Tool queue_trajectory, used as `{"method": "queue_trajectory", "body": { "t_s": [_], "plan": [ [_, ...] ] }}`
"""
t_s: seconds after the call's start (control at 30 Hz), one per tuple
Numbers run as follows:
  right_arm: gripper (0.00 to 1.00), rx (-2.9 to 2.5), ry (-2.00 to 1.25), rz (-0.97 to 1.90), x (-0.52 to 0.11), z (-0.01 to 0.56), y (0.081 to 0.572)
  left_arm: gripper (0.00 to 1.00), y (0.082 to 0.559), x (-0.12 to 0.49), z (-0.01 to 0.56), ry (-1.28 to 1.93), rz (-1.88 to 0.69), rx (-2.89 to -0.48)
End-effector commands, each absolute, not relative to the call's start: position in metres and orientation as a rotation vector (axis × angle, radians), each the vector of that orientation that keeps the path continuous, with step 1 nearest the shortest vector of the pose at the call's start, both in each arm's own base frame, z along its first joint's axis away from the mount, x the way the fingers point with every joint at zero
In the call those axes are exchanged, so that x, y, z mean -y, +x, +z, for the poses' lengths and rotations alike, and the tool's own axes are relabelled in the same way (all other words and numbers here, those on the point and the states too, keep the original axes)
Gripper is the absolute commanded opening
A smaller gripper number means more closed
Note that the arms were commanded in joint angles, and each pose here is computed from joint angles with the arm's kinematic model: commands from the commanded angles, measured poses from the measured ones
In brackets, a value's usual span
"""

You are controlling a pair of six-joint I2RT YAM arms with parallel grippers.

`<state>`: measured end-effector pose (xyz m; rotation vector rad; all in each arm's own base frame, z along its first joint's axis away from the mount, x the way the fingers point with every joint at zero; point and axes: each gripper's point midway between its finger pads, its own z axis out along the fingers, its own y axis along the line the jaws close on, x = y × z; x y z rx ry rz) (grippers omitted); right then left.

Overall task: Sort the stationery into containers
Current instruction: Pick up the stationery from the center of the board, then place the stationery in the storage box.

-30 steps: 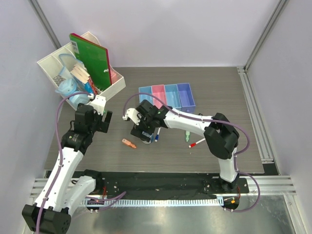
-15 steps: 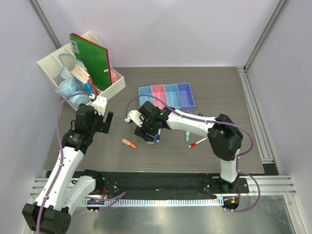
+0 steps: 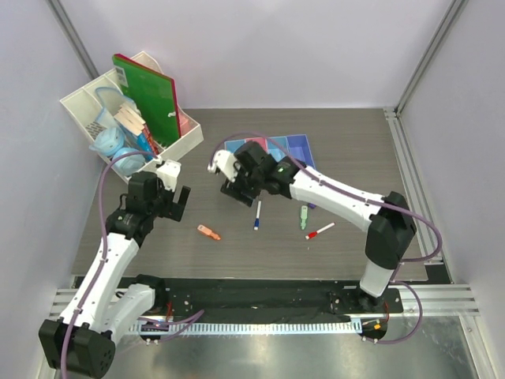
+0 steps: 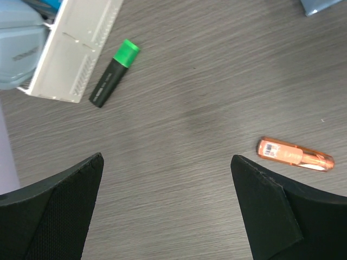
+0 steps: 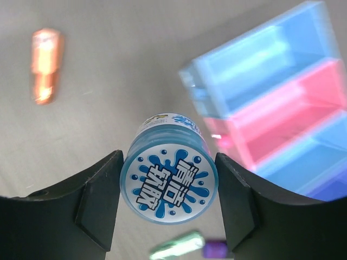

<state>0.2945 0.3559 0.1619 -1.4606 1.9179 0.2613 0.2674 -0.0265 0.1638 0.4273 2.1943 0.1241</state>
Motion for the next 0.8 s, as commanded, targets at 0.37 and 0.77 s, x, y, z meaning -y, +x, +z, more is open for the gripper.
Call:
{"method": "queue_trajectory", "body": {
  "t_s": [0.37, 0.77],
  "plan": [
    [0.01, -1.916, -0.808, 0.084, -0.215, 0.28, 0.487, 1.0, 0.271, 0.05, 0.158, 0.498, -0.023, -2.186],
    [0.01, -2.0, -0.654, 0.062, -0.168, 0.237, 0.542, 1.0, 0.267, 0.049, 0.151, 0.507, -0.025, -2.2]
  ]
}}
